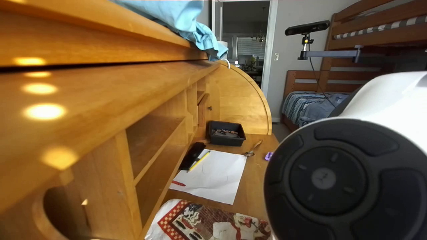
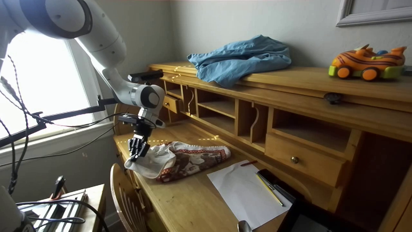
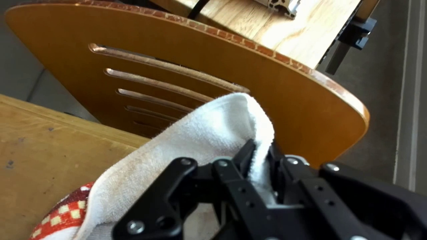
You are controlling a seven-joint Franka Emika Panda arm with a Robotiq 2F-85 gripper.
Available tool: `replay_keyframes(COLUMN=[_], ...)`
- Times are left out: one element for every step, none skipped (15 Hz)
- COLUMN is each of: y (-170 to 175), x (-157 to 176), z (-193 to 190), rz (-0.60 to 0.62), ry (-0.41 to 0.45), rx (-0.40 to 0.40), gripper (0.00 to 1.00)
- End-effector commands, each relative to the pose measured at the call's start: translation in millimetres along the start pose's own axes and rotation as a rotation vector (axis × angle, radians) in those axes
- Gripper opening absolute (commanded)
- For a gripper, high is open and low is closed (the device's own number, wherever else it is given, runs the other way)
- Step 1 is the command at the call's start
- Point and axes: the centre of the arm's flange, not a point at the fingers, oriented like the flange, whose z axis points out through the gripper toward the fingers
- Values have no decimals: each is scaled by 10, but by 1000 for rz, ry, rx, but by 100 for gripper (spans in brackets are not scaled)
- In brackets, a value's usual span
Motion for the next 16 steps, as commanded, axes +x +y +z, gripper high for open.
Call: replay_keyframes(y=[39,46,60,71,91,110,137,167,202,235,262,295,327,361,397,434], x=[-258,-293,-332,-369,-397,-428,-460,-480,-489,-514,-522,-530,-533,-535,-540,-538], z=[-40,-56,-68,-81,-84,-88,-85,-74,-52,-47,-36,-37,-28,-34,-45,-60], rz=[62,80,96,110,127,142,156,168,179,193,204,214,228,236,246,262], ry=[-2,-3,-1,-2,-4,-8,-13,-16,-16,-15,-16,-14,-13,-7,-1,9], rx=[-42,-48,-53,-56,-57,-58,-59,-61,-61,-62,-63,-67,-70,-73,-78,-85], gripper=[3,3,3,3,3,3,3,3,3,3,3,3,3,3,3,3])
